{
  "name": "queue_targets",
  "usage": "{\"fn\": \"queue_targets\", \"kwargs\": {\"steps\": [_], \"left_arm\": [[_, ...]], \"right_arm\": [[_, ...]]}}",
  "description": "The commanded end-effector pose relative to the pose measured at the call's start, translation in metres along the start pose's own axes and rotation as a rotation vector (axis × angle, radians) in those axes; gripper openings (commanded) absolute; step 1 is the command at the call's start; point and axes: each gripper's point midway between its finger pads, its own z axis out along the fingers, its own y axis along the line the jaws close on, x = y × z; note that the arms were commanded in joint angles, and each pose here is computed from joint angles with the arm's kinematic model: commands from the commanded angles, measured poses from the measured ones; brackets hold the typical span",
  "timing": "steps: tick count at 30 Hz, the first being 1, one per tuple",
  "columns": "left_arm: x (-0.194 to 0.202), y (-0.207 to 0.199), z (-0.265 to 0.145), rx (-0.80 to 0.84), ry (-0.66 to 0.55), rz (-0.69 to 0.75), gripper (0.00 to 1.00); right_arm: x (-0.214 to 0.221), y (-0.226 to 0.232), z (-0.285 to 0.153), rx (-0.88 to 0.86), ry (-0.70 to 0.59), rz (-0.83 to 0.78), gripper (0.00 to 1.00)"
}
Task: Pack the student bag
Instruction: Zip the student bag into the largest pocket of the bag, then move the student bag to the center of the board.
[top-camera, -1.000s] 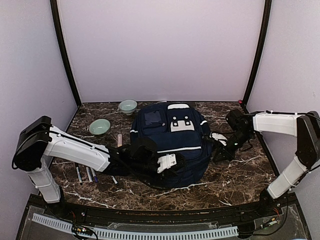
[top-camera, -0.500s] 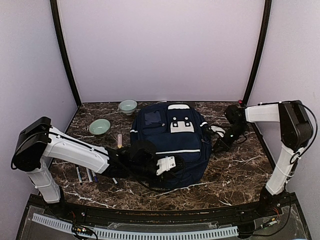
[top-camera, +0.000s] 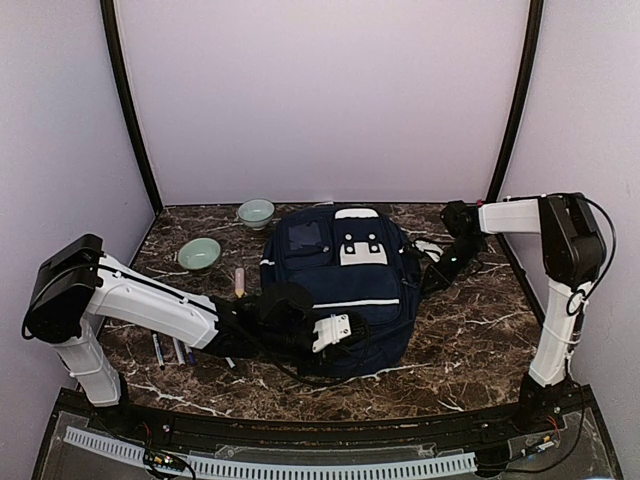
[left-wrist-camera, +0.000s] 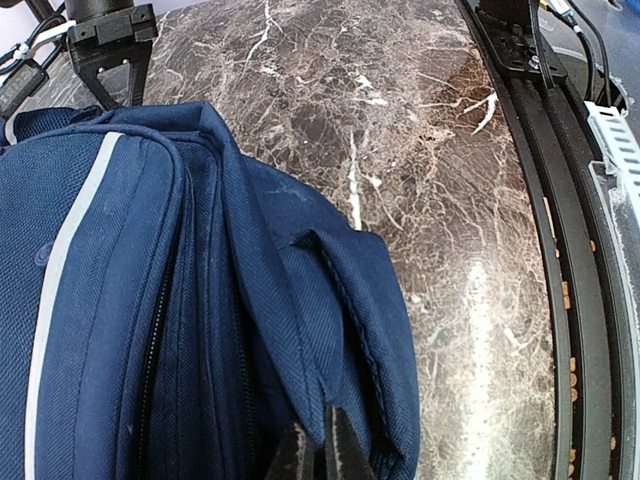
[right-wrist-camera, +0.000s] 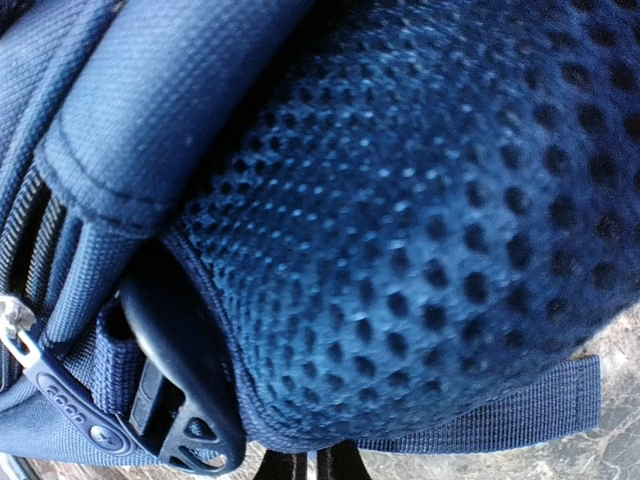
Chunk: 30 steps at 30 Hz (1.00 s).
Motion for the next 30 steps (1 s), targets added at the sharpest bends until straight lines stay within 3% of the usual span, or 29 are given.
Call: {"fn": "queue_targets", "kwargs": {"steps": [1,13,15,20,25,30], "left_arm": [[0.005,-0.008,-0.009,0.014,0.013,0.004,0.0],[0.002,-0.005,-0.008,-0.001,0.005,0.014,0.01],[-0.005,-0.005,-0.01,0.003,-0.013,0.003,0.06],[-0.042,-0.005,-0.029,0.038,-0.057,-0.05,0.31],[-0.058,0.005,-0.053,-0.015,-0.074,-0.056,0.38],[-0.048,0.05,-0.071,-0.27,-0.001,-0.116,0.44]], "right_arm": [[-0.017,-0.047,-0.004,0.15,-0.056,0.036,0.0],[-0.017,-0.043,-0.006,0.132,-0.063,0.052,0.03],[-0.017,-0.038,-0.011,0.126,-0.065,0.051,0.1],[-0.021,-0.021,-0.047,0.146,-0.101,0.033,0.32],[-0.026,-0.008,-0.092,0.22,-0.15,0.007,0.43],[-0.044,0.029,-0.126,0.154,-0.26,-0.037,0.51]]}}
